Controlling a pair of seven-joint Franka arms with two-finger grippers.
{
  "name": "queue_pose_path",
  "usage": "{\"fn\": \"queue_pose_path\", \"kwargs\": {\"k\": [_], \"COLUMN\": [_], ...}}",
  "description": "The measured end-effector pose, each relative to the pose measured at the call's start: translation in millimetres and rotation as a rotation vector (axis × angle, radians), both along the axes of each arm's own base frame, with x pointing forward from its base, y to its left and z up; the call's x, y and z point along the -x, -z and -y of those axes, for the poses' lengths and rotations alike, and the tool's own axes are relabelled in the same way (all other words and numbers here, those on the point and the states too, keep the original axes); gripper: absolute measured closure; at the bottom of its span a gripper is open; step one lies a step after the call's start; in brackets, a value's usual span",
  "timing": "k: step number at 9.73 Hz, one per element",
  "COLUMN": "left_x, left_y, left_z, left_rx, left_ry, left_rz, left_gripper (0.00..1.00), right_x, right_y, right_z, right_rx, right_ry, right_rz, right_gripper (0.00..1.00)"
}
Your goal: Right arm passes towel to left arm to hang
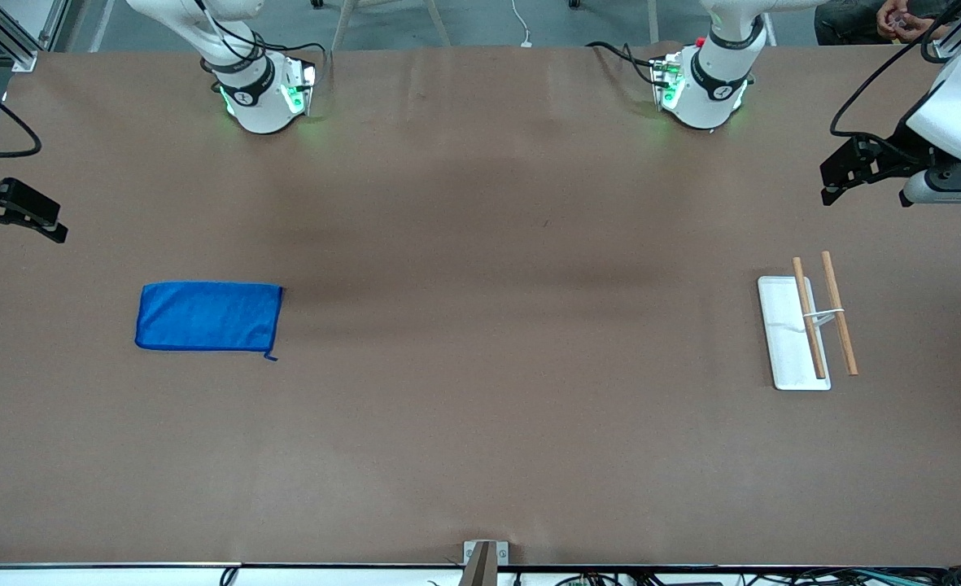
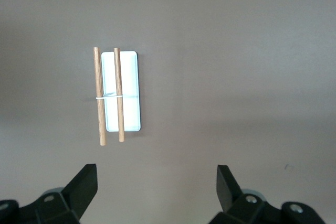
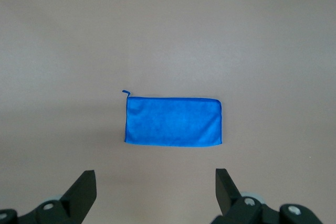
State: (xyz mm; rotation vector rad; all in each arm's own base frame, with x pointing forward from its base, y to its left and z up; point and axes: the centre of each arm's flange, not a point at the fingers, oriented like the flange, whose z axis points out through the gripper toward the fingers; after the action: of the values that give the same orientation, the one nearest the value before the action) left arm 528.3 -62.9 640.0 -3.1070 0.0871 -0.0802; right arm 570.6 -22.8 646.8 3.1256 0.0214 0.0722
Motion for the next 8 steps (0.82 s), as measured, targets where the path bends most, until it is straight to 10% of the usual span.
{"fn": "queue_pose_path", "kwargs": {"k": [8], "left_x": [-3.8], "left_y": [3.4], "left_z": [-0.3], "left_rx": [0.001], "left_ry": [0.001], "left_rz": [-0.006], "left_gripper": [0.00], "right_x": [-2.3], "right_y": [-3.2], "right_z": [0.6], "right_rx": [0.001], "right_ry": [0.001], "right_rz": [0.024], "right_gripper": [0.00]}}
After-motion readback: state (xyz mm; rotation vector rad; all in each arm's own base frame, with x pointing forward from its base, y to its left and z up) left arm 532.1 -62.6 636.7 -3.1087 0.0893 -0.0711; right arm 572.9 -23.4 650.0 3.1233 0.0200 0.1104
